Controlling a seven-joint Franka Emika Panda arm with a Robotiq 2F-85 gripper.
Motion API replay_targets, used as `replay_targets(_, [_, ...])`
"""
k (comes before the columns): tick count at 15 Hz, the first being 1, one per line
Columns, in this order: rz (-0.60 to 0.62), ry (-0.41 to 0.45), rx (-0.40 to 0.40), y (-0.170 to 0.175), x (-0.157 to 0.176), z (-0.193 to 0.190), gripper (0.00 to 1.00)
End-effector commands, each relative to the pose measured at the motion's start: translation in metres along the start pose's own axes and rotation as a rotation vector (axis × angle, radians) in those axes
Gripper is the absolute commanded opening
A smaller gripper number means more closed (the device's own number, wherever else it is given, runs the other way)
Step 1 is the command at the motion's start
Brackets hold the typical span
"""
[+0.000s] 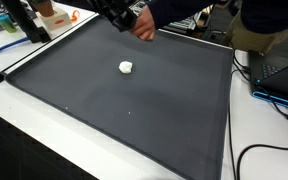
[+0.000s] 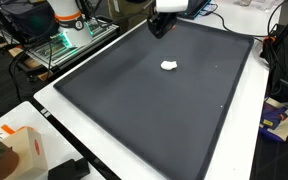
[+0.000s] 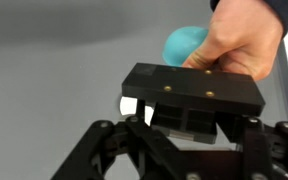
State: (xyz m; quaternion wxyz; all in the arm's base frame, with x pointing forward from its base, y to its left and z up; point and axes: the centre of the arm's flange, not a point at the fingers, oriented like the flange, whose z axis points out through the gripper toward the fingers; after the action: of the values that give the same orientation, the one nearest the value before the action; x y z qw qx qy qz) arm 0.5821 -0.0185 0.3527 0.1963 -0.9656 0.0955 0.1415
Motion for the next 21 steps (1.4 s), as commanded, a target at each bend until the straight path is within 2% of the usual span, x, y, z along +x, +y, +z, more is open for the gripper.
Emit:
replay_targets(1, [0.010,-0.012,0.001,0.000,0.004,0.001,0.42])
replay_targets(3, [0.014,-0.012,0.006,0.003,0.006,-0.001,0.38])
replay_targets(6, [0.020,-0.011,0.017,0.009,0.009,-0.004,0.38])
replay_targets(7, [0.019,-0.022,0.026,0.012,0.011,-0.005,0.79])
replay_targets(8, [0.015,-0.029,0.031,0.012,0.011,-0.004,0.88])
replay_targets(10, [-0.009,-0.060,0.035,0.008,0.012,0.001,1.00])
replay_targets(14, [-0.047,-0.111,0.045,-0.002,0.015,0.017,1.00])
replay_targets(21, [-0.054,-0.102,0.056,0.001,0.015,0.009,1.00])
